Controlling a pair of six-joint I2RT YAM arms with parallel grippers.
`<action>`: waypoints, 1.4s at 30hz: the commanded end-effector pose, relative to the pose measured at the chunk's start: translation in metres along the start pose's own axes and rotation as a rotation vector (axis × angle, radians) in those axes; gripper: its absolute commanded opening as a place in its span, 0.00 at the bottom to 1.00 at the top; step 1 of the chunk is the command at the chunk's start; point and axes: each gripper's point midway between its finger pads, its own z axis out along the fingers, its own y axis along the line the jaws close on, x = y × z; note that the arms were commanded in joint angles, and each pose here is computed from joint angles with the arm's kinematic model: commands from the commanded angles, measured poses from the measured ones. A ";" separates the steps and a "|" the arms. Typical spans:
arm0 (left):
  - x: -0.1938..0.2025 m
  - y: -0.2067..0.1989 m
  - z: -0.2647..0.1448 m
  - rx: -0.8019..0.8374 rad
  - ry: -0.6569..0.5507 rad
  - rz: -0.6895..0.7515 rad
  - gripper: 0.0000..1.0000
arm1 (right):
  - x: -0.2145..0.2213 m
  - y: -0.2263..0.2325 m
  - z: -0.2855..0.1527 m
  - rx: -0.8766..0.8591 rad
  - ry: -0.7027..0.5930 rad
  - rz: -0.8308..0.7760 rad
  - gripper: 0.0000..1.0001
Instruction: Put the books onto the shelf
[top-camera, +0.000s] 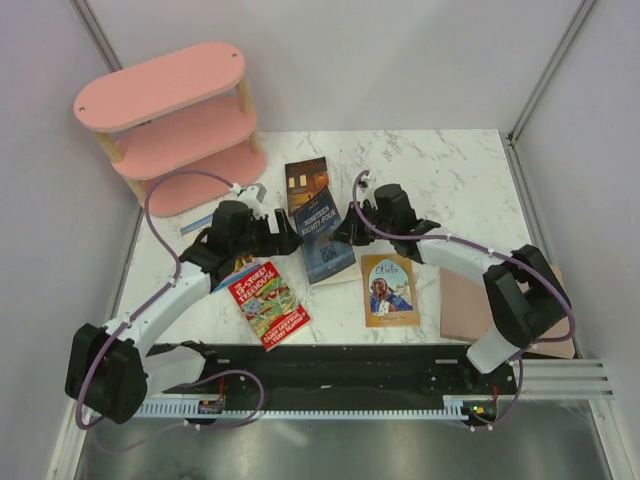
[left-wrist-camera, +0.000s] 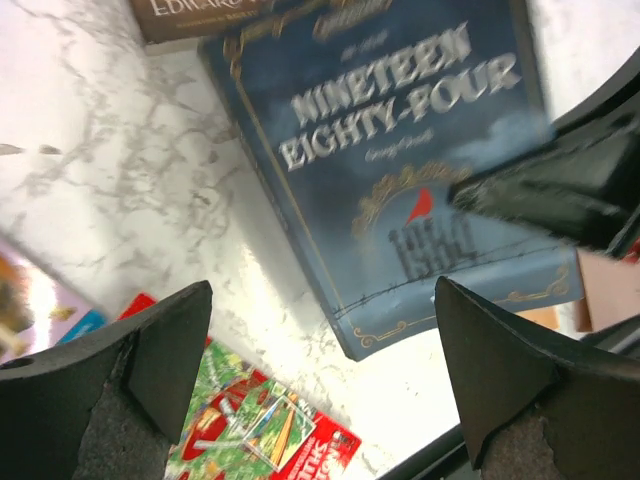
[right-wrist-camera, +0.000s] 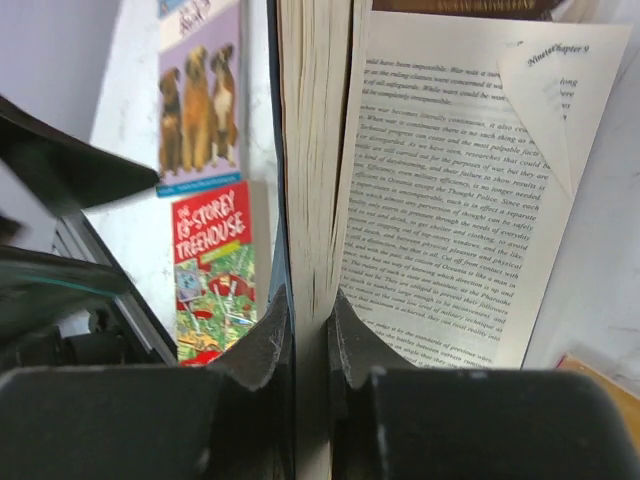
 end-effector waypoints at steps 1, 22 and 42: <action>-0.004 -0.038 -0.009 0.295 -0.160 -0.081 1.00 | -0.065 0.059 -0.039 -0.151 -0.195 -0.082 0.00; 0.016 -0.057 -0.017 0.594 -0.315 -0.221 0.99 | -0.098 0.112 -0.087 -0.302 -0.338 -0.094 0.00; 0.017 -0.119 -0.020 0.985 -0.269 -0.157 0.92 | -0.109 0.130 -0.110 -0.423 -0.394 -0.059 0.00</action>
